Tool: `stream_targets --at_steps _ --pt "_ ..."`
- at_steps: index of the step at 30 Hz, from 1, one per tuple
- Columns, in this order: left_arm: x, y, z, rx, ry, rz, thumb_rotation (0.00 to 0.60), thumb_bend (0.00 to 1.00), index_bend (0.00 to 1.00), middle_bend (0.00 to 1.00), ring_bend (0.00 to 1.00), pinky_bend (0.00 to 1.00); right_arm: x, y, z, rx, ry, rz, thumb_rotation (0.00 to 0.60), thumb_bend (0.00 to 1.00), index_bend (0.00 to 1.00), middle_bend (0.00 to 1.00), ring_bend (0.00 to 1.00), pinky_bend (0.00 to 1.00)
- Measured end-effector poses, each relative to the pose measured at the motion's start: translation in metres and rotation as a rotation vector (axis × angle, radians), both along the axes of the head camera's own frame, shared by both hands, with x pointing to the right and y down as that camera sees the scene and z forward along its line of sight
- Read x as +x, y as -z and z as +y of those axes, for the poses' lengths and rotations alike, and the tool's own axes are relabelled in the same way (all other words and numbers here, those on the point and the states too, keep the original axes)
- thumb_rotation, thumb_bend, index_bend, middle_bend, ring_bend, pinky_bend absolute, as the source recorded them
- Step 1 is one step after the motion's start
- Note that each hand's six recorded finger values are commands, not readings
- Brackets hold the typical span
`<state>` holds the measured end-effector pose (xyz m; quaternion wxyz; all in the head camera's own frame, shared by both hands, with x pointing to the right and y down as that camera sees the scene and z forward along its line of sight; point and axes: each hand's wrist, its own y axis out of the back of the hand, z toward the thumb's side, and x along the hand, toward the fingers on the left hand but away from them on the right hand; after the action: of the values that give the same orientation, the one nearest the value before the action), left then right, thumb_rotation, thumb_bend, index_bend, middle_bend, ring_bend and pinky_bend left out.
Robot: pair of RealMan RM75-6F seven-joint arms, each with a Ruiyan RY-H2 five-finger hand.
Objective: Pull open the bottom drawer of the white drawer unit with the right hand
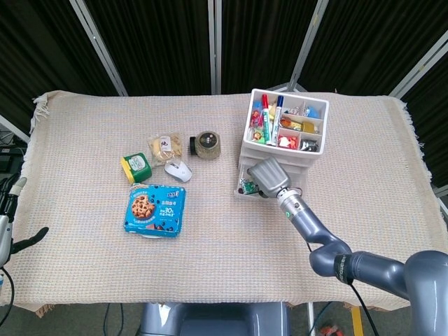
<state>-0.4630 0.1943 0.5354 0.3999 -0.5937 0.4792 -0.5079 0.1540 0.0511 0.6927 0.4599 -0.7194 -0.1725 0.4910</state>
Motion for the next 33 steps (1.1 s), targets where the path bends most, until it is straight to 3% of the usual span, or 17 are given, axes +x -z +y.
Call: stream_targets --at_steps 10,20,25,33 --pt "0.002 0.002 0.001 0.006 -0.005 0.005 0.600 0.10 0.00 0.00 0.00 0.00 0.001 0.008 0.001 0.023 -0.001 -0.015 0.600 0.07 0.63 1.00 1.00 0.68" --pt "0.000 0.003 0.001 0.009 -0.002 0.009 0.600 0.10 0.00 0.00 0.00 0.00 0.001 0.004 0.003 0.009 0.024 0.037 0.600 0.00 0.37 1.00 1.00 0.68" --pt "-0.001 0.004 0.000 0.012 0.001 0.011 0.600 0.10 0.00 0.00 0.00 0.00 -0.002 0.001 0.005 0.003 0.043 0.055 0.600 0.00 0.45 1.00 1.00 0.68" --pt "-0.001 0.004 0.001 0.011 0.000 0.014 0.600 0.10 0.00 0.00 0.00 0.00 -0.002 -0.004 0.007 -0.012 0.061 0.089 0.600 0.14 0.50 1.00 0.98 0.66"
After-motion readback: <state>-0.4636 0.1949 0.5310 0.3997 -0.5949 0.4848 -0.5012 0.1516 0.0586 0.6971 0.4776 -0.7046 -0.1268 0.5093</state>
